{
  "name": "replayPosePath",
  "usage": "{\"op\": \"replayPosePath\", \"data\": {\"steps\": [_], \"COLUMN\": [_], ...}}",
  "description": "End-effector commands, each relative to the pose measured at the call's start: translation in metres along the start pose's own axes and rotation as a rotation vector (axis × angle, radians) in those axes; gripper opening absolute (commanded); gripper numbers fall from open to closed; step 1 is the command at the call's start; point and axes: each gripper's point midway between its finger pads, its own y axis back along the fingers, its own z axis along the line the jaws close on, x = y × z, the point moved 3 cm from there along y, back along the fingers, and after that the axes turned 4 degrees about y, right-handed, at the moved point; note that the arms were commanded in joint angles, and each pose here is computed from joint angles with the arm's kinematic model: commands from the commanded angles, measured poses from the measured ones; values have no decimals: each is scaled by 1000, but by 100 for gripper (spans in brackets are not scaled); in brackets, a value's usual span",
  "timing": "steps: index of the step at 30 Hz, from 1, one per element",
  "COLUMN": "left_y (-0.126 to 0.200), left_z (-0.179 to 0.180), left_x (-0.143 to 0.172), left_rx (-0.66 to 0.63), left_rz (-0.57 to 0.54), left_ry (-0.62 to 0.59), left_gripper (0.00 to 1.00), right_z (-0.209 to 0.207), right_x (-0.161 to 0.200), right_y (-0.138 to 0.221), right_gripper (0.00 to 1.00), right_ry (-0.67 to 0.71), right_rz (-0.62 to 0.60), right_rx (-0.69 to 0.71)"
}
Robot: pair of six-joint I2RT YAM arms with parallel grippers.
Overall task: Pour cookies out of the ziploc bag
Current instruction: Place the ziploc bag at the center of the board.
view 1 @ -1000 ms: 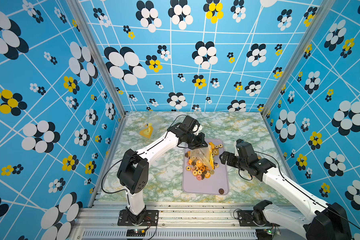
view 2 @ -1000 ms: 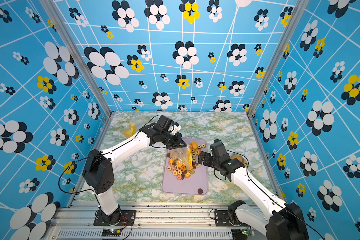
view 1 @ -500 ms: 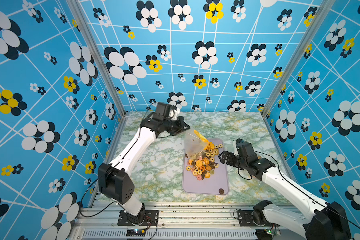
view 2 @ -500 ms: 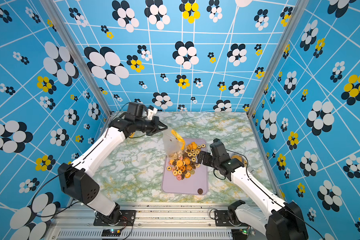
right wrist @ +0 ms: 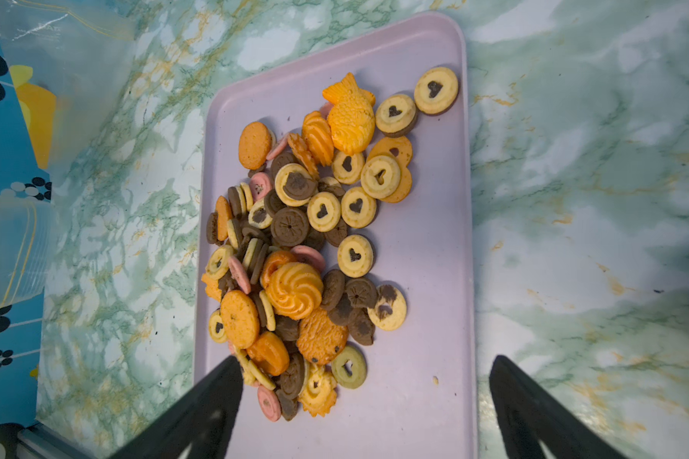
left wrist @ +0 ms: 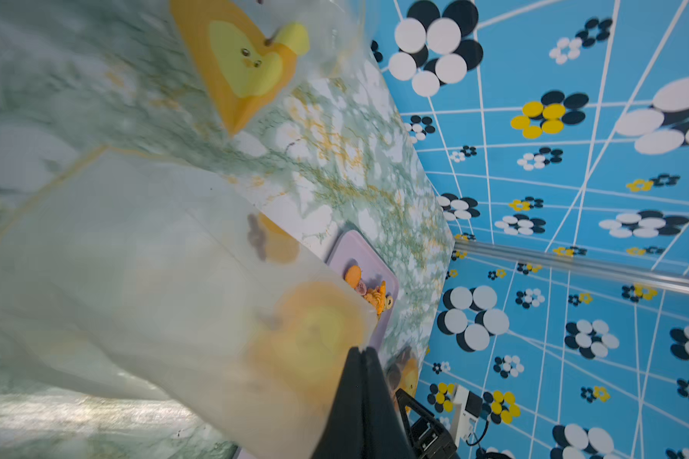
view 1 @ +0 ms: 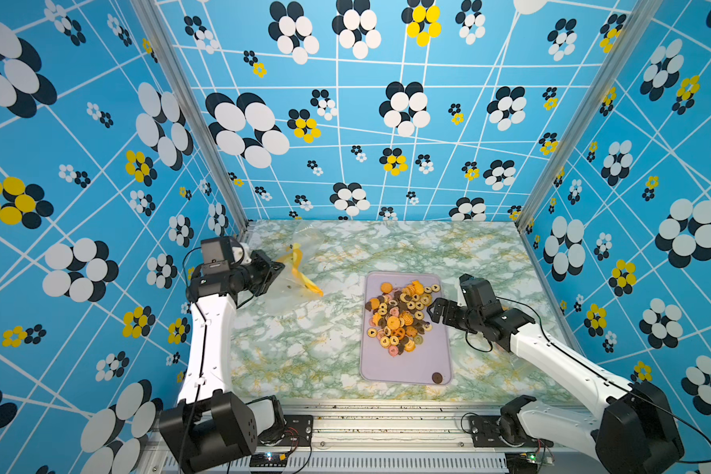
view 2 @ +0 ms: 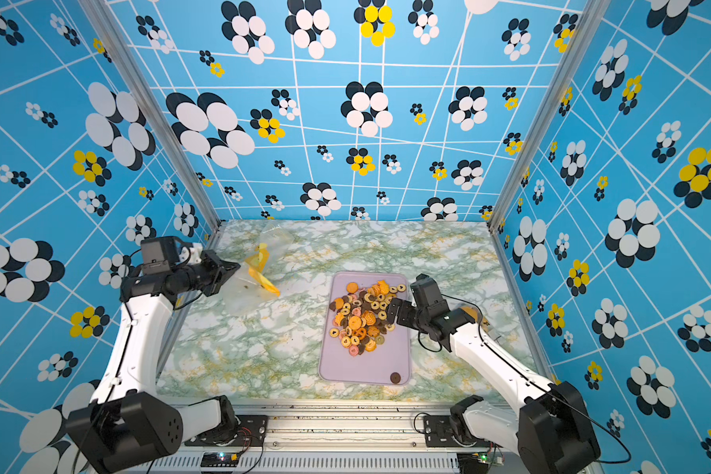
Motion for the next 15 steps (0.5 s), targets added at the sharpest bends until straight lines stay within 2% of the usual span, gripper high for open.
{"op": "replayPosePath", "data": {"steps": [1, 7, 15], "left_y": [22, 26, -7], "left_z": [19, 46, 75], "left_x": [11, 9, -38], "left_rx": [-15, -116, -277], "left_rz": [-5, -46, -54], "left_ry": [80, 142, 219], "left_gripper": [0, 0, 0], "right_z": [12, 10, 1], "right_x": [-14, -20, -34], "right_y": [3, -3, -7], "right_gripper": [99, 99, 99], "right_ry": [26, 31, -1], "right_rz": [-23, -1, -11], "right_rx": [-46, -54, -57]}}
